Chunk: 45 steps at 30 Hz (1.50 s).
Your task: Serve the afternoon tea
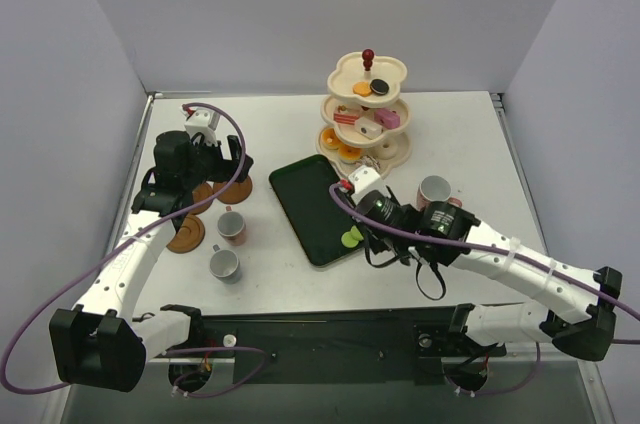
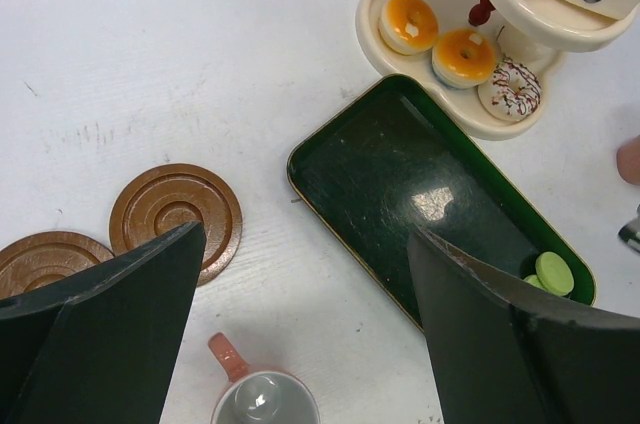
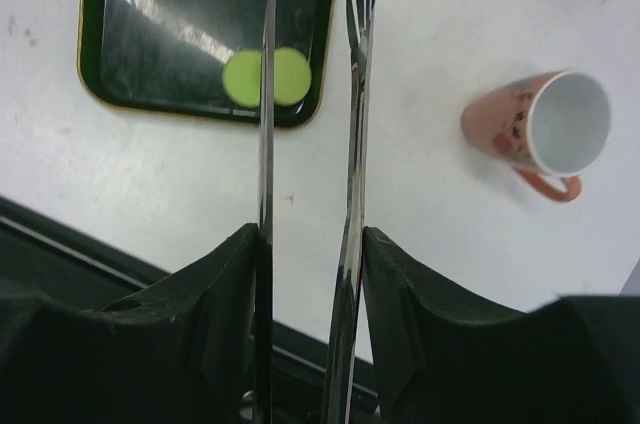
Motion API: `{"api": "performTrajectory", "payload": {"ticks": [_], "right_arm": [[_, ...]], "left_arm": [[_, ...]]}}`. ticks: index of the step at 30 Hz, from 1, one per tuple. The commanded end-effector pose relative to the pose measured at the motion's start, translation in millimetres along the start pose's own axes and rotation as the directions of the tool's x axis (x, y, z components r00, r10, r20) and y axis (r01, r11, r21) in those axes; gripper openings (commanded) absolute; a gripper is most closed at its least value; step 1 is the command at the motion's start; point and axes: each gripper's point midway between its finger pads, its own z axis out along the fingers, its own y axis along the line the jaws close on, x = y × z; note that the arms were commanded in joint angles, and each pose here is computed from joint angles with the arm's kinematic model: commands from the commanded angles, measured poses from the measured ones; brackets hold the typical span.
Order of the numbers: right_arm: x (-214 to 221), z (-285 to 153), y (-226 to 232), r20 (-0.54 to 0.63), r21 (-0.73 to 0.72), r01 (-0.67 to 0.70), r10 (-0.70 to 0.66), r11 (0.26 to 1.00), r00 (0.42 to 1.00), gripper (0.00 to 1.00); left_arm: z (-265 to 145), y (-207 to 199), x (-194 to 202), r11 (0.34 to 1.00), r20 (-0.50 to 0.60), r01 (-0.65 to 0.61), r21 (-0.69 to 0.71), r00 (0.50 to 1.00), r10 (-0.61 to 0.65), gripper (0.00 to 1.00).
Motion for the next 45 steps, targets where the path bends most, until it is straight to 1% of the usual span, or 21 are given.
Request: {"api": "performTrajectory", "payload": {"ticks": [1,6,11,19,29,45], "right_arm": [[35,-9,11,-0.066,0.024,-0.04,0.042,0.999,0.997,0.4],[68,-6,30,-0.15,-0.005,0.012,-0.013,1.0,0.989,0.41],[85,3,31,-0.207,0.026,0.067,-0.06,0.997,0.976,0.42],[86,18,34,-0.252,0.056,0.151,-0.132,0.987,0.959,0.41],[83,31,40,-0.267,0.054,0.183,-0.163,0.982,0.95,0.41],[92,42,38,-0.322,0.057,0.227,-0.197,0.972,0.926,0.39]], "left_arm": [[0,-5,-16,1.0,0.043,-0.01,0.025,0.999,0.009,0.94],[1,-5,-14,1.0,0.037,-0.011,0.025,0.999,0.01,0.94],[2,-7,-12,0.999,0.032,-0.011,0.03,0.999,0.01,0.94],[1,-10,-12,0.999,0.032,-0.015,0.036,0.999,0.014,0.94],[0,-10,-14,0.999,0.038,-0.017,0.037,0.999,0.015,0.94],[-1,-11,-14,0.999,0.041,-0.015,0.039,0.999,0.014,0.94]]}}
